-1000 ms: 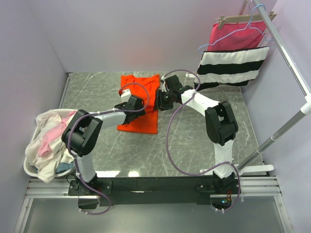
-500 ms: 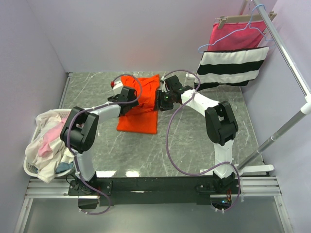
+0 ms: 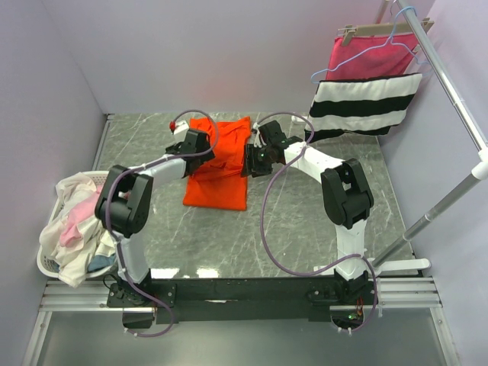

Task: Fold and stack the t-shirts
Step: Fold the folded rectangular tshirt in 1/3 of the way, then grab one side of the 2/3 rectangular tshirt with both arms

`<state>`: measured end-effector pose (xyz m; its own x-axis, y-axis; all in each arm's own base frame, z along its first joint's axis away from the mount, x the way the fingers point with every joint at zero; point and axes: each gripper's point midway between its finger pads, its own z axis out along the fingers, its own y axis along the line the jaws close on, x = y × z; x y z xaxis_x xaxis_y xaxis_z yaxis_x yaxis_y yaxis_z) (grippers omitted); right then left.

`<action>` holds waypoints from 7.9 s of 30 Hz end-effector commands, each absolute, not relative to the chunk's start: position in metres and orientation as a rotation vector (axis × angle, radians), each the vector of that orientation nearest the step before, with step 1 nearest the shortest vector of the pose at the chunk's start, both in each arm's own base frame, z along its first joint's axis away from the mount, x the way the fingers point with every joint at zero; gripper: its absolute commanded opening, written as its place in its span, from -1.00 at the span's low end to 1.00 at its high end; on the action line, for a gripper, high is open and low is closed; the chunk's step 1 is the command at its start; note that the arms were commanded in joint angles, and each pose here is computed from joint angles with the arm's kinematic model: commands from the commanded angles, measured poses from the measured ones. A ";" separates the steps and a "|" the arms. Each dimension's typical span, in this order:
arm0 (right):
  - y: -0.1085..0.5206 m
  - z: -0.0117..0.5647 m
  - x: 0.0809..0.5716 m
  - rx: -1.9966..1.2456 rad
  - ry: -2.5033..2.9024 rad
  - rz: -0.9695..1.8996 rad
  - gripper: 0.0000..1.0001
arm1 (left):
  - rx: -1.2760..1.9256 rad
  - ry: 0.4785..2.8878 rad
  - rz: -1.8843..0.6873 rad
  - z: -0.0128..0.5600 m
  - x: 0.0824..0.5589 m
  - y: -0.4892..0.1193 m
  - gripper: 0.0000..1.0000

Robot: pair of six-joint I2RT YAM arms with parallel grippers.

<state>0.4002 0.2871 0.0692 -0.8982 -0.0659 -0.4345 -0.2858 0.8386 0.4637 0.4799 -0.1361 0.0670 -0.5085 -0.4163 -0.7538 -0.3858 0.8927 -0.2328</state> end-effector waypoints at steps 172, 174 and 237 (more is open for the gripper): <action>0.332 0.091 0.394 -0.378 2.550 0.882 0.16 | -0.436 2.116 -0.486 0.102 0.479 -0.195 0.99; 0.333 0.090 0.394 -0.378 2.551 0.884 0.16 | -0.446 2.132 -0.472 0.093 0.483 -0.195 0.99; 0.325 0.028 0.315 -0.201 2.702 1.024 0.18 | -0.554 2.337 -0.279 0.012 0.326 -0.116 0.58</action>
<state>0.3164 0.3234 0.0331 -0.9562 -0.0653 -0.2853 -0.2371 0.7443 0.6243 0.3431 -0.1048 0.0327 -0.5871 -0.4758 -0.6549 -0.3500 0.8787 -0.3246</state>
